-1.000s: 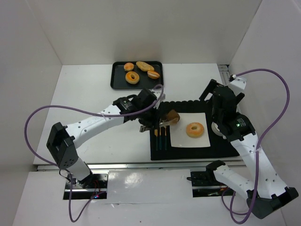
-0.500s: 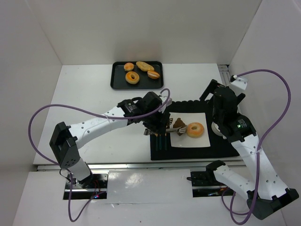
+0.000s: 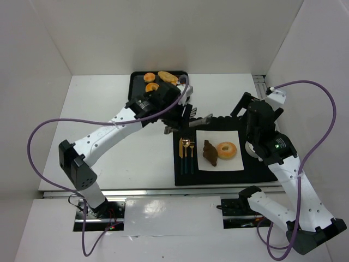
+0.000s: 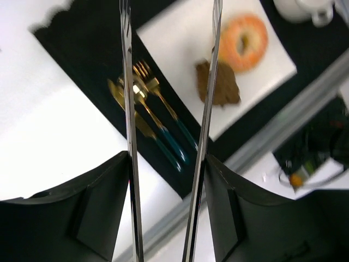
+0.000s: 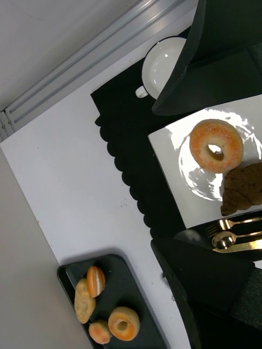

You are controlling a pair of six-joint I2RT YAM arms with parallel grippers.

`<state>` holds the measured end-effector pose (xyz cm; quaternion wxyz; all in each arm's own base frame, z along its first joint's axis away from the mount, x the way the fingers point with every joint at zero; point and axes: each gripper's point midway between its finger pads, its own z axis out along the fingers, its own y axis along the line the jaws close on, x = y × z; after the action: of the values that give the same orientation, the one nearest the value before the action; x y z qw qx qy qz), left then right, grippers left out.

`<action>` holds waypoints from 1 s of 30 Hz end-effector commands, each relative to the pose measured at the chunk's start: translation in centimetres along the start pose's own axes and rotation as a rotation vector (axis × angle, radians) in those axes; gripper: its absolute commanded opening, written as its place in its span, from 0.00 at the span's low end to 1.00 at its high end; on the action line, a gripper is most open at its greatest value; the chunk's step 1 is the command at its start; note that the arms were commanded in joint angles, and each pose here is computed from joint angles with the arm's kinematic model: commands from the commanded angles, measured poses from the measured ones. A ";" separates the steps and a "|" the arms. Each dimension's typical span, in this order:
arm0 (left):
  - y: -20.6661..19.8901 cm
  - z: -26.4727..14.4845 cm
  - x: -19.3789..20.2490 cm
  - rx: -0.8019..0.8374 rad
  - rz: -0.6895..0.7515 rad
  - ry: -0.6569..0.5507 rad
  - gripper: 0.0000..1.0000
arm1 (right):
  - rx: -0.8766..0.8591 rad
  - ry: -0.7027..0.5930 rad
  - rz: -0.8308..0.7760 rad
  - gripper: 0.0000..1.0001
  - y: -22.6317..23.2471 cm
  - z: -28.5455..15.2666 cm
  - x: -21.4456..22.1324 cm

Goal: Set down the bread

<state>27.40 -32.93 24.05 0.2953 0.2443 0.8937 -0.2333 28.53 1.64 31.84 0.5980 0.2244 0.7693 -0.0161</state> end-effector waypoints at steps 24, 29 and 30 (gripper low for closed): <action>9.8 14.6 -20.4 0.075 -0.063 -0.486 0.99 | -0.020 0.024 0.085 1.00 0.4 -0.4 0.5; 7.7 5.3 -22.9 0.053 -0.001 -0.581 0.99 | -0.017 0.050 0.077 1.00 0.5 0.0 1.5; 7.3 3.9 -23.1 0.054 0.012 -0.598 0.99 | -0.025 0.055 0.086 1.00 0.6 0.0 1.6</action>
<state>51.80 -37.63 20.65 0.4350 0.1573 0.8386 -0.2879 28.38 2.72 31.46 0.5883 0.2444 0.7704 0.0274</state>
